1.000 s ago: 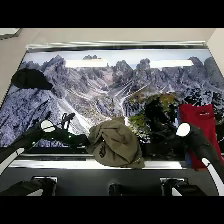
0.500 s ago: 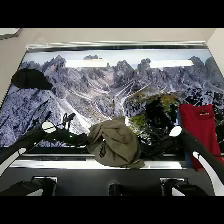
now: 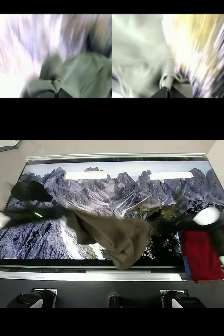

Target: Fold the shirts.

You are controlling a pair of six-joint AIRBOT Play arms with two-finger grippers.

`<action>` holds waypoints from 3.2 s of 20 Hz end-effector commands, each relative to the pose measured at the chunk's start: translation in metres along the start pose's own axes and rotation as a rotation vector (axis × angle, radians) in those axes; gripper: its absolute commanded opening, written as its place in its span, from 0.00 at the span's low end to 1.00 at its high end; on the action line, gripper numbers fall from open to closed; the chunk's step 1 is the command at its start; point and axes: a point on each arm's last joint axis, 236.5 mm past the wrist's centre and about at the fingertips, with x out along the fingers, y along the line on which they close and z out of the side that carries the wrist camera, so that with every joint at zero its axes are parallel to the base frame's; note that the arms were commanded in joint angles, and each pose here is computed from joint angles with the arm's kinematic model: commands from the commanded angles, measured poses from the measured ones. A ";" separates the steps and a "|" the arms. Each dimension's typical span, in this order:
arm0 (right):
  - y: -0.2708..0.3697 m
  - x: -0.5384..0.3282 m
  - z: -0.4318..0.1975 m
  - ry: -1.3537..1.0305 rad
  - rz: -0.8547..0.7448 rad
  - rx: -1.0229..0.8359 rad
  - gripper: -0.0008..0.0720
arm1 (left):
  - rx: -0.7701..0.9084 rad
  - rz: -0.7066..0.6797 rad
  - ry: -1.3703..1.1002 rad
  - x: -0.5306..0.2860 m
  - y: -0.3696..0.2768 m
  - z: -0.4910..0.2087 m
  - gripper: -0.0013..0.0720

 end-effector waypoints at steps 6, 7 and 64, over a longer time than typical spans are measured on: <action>0.093 -0.379 0.127 -1.143 -0.228 -0.283 0.06 | 0.297 0.093 -0.804 -0.303 -0.129 0.146 0.05; 0.100 -0.394 0.120 -1.185 -0.220 -0.292 0.06 | 0.312 0.087 -0.830 -0.316 -0.138 0.141 0.05; -0.149 0.122 -0.078 0.519 -0.073 0.424 0.69 | -0.691 0.293 0.628 0.039 0.214 -0.270 0.06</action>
